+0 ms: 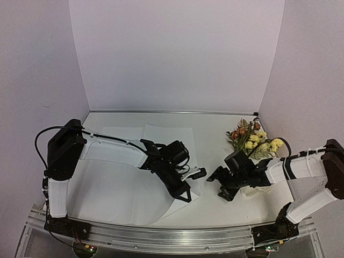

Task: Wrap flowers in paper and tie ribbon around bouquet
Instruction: Unfold the folded wrapping paper at the center of the board.

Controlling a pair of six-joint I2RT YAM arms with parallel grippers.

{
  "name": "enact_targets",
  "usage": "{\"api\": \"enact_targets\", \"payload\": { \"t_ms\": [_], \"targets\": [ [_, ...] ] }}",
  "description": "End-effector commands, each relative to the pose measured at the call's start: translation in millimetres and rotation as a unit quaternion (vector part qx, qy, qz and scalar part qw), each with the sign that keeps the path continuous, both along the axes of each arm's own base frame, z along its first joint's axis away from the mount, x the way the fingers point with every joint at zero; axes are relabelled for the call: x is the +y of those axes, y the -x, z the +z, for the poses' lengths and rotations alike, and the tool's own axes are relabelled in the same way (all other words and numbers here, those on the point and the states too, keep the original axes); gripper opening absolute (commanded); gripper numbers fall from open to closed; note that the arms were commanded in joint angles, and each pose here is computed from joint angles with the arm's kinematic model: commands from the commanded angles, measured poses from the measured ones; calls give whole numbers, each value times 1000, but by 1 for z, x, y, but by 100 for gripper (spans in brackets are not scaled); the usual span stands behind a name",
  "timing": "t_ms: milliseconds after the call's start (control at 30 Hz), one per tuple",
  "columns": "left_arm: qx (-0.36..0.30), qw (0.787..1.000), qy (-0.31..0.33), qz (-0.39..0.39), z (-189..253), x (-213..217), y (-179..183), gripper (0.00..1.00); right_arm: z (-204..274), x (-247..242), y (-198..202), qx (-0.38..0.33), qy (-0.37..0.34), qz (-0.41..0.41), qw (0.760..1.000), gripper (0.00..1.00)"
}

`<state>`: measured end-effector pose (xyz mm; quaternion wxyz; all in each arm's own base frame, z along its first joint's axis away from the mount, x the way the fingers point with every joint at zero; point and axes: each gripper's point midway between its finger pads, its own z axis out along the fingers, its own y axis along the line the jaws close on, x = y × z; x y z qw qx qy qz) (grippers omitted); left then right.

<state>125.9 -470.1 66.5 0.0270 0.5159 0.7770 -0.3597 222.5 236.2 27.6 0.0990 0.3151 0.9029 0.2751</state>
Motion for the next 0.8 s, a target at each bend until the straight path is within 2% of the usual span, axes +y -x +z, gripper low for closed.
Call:
{"api": "enact_targets", "payload": {
  "t_ms": [0,200,500,567,633,733,767],
  "targets": [
    [-63,994,72,47,39,-17,-22,0,14,31,-2,7,-108,-28,994,84],
    [-90,993,69,41,36,-20,-15,0,18,58,6,29,-152,-29,988,78],
    [-105,991,73,47,37,-17,-13,0,12,66,19,44,-158,-34,986,69],
    [-104,990,77,56,38,-15,-13,0,11,73,19,47,-161,-29,985,62],
    [-102,989,80,67,37,-11,-13,3,8,79,21,52,-164,-27,985,40],
    [-98,987,85,90,41,-7,-14,22,1,81,24,55,-164,-31,984,11],
    [-91,986,89,103,44,-5,-14,27,0,80,24,53,-164,-33,985,5]
  ]
}}
